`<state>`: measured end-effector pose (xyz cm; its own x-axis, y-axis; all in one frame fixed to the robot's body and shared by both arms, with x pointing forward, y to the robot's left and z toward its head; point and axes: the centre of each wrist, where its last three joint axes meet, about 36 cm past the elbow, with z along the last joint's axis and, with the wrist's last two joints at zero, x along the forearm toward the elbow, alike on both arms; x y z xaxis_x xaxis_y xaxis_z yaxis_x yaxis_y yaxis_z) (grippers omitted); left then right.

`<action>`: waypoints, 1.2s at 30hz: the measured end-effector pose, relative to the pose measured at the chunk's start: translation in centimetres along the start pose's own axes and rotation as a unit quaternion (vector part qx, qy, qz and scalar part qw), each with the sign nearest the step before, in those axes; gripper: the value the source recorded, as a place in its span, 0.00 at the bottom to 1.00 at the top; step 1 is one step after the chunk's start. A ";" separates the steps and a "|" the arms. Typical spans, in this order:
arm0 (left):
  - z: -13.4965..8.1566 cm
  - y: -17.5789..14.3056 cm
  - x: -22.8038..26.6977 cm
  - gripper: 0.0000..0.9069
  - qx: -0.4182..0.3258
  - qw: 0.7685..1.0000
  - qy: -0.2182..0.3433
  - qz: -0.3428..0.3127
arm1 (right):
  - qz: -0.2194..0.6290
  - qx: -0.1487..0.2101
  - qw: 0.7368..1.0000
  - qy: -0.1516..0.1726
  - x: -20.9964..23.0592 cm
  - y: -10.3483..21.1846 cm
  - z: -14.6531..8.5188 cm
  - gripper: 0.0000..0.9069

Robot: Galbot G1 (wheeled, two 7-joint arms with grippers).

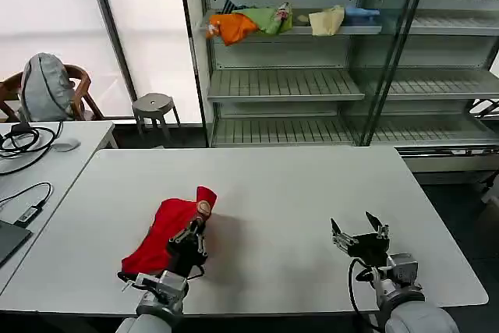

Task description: Fold and organize the clothes.

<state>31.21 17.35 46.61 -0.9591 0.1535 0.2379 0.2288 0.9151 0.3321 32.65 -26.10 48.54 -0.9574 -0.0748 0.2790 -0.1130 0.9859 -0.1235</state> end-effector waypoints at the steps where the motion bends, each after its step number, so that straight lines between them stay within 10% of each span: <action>1: -0.3 -0.3 -0.1 0.03 0.022 1.000 0.000 0.007 | 0.000 0.002 1.000 -0.004 -0.2 0.0 -0.1 1.00; 11: -2.4 -2.5 -2.8 0.03 0.190 0.981 0.008 0.038 | -0.008 0.015 0.999 -0.041 -1.2 -0.2 -1.2 1.00; 12: -2.6 -2.6 -3.2 1.00 0.204 0.978 0.009 0.037 | -0.008 0.017 0.999 -0.042 -1.3 -0.3 -1.3 1.00; 24: -4.6 -2.2 -5.8 1.00 0.332 0.938 -0.025 0.096 | -0.009 0.022 0.998 -0.051 -2.5 -0.3 -1.5 1.00; 36: -3.7 5.7 -4.6 1.00 0.342 0.930 -0.110 0.074 | -0.021 0.019 0.998 -0.060 -4.4 0.7 -1.3 1.00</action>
<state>37.57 20.42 50.81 -0.9536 0.3004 0.0175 0.2736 0.8897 -0.3655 37.17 -24.91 48.49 -0.9762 -0.1348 0.1698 -0.1611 0.9752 -0.1518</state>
